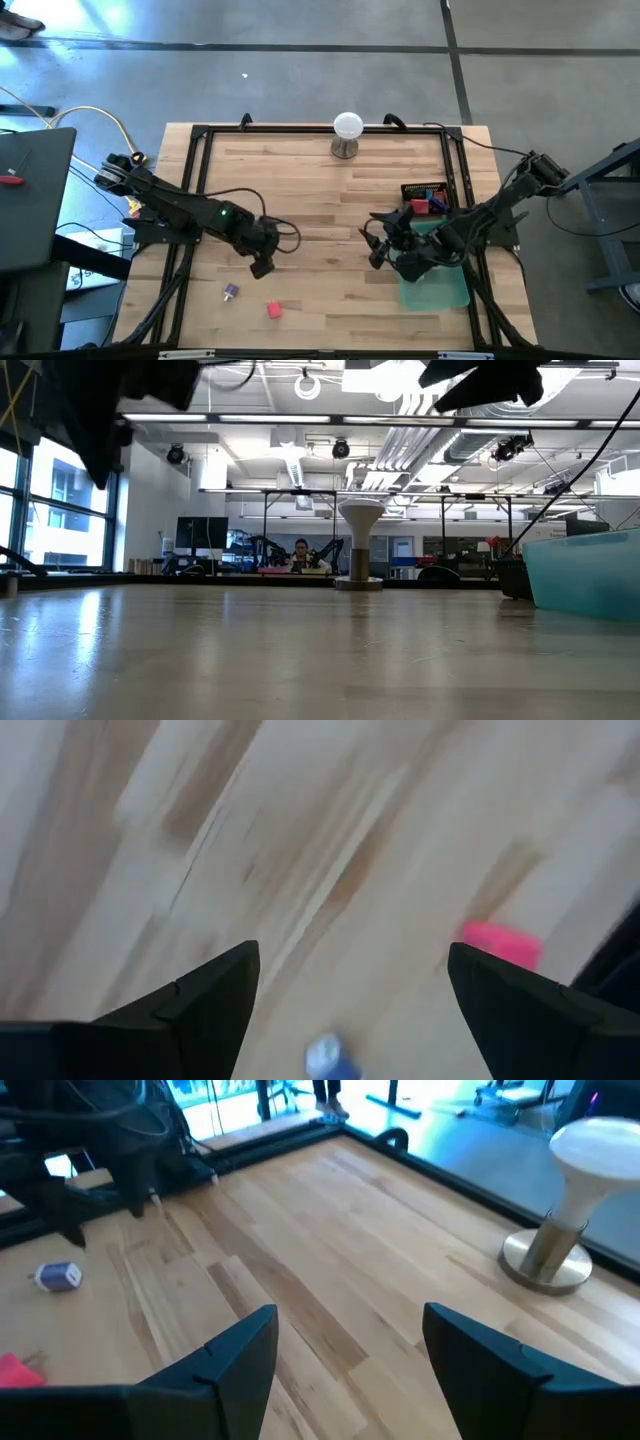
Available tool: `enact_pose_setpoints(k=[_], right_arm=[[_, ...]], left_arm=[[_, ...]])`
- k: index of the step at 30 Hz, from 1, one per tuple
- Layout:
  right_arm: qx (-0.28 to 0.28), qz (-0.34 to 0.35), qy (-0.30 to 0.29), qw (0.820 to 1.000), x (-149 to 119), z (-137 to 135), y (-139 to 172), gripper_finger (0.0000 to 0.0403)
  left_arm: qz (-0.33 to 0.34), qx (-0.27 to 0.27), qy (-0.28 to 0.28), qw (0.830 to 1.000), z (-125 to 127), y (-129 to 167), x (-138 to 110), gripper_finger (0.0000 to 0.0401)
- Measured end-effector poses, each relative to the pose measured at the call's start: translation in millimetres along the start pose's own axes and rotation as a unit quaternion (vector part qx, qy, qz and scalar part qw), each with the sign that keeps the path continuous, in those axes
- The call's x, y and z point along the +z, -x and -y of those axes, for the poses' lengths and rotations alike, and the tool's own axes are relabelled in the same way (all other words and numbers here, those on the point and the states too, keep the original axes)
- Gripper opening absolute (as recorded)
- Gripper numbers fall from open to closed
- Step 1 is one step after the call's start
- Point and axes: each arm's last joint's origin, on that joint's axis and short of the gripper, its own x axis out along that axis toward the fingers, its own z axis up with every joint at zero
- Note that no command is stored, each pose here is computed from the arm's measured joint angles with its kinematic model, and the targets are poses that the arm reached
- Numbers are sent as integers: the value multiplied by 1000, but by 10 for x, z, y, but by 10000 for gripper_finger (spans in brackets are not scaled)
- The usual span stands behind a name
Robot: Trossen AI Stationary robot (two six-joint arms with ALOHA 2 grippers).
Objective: Pick & Place Office items
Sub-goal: Put the purple charger adapter into the green bin
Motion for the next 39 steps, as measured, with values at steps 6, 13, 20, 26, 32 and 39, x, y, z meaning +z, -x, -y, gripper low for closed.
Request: enact_pose_setpoints(k=[6, 13, 20, 26, 32, 39], right_arm=[[2, -34, -1, 999, -14, 25, -153, 238], [2, -47, 30, 998, -78, -16, -276, 238], [16, -30, 65, 997, -21, -48, -314, 238], [35, -9, 101, 994, 39, -94, -323, 238], [59, -10, 115, 992, 89, -93, -378, 238], [74, -23, 114, 990, 143, -36, -488, 238]], left_arm=[[-78, 67, 124, 987, -105, 16, -174, 317], [-48, 84, 123, 988, 24, -3, -368, 317], [-50, 74, 74, 993, 171, -13, -616, 317], [-46, 76, 87, 992, 241, -20, -784, 317], [-47, 104, 117, 987, 313, -152, -917, 317], [-51, 122, 141, 981, 407, -357, -1015, 317]])
